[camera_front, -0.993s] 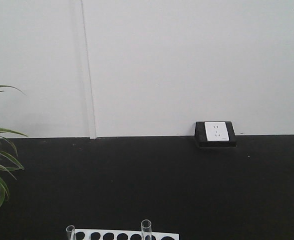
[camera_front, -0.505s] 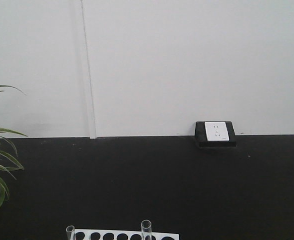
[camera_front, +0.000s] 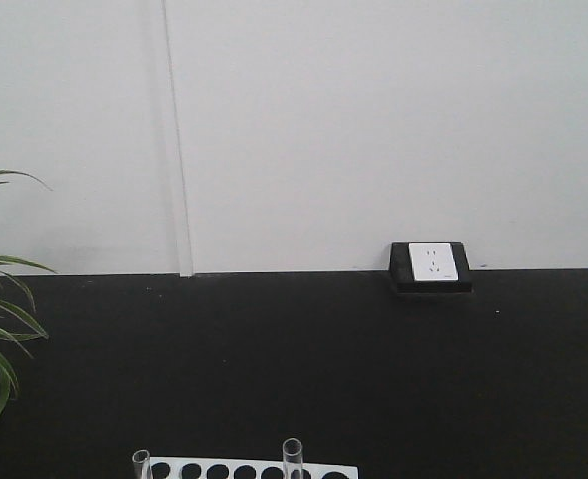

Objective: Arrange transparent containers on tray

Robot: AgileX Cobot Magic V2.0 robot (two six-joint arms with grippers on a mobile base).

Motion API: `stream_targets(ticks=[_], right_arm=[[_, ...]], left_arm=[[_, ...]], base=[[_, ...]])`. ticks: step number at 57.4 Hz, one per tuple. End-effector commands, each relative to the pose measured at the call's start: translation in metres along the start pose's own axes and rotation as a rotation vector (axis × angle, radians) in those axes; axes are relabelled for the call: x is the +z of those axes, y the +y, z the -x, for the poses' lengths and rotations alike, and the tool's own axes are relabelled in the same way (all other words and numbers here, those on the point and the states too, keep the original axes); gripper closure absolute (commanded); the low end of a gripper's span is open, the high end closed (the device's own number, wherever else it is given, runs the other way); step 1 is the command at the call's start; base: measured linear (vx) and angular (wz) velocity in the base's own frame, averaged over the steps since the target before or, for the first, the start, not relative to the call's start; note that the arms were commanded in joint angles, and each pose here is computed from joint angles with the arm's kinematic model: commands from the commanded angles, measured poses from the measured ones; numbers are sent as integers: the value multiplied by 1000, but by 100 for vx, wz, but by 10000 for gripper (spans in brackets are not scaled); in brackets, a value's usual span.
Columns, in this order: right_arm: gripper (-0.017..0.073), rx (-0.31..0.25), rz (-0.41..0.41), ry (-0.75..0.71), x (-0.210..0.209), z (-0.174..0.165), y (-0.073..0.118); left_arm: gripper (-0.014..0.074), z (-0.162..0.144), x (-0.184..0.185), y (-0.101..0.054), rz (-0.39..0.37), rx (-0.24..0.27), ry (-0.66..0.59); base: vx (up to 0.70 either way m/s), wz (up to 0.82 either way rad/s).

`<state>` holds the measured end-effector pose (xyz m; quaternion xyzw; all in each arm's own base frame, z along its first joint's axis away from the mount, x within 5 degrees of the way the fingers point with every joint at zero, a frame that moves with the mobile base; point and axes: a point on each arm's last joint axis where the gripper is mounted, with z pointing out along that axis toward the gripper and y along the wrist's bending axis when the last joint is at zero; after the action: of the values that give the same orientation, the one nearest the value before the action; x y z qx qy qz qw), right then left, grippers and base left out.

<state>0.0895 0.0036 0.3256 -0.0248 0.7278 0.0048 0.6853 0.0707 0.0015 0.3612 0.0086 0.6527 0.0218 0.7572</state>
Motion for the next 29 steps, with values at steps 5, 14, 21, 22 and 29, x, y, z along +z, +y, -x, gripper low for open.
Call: stream_targets(ticks=[5,14,21,22,29], right_arm=[[559,22,5,2,19,9,1],[504,25,5,50,29,4,1],[435,25,5,70,33,2,1],[425,25,5,74,34,2,1],[320,25,5,90,35,0,1]], left_arm=[[581,5,25,-2,-16,-10,7],[531,-6,41,-2,-18,-9,89],[438,-16,53,-3,-19,-7,158],[423,-17,54,-3,-20,-7,166],[276,-29,73,-5,-26,-3,221]], base=[[0,0],[0,0],[0,0],[0,0],[0,0]])
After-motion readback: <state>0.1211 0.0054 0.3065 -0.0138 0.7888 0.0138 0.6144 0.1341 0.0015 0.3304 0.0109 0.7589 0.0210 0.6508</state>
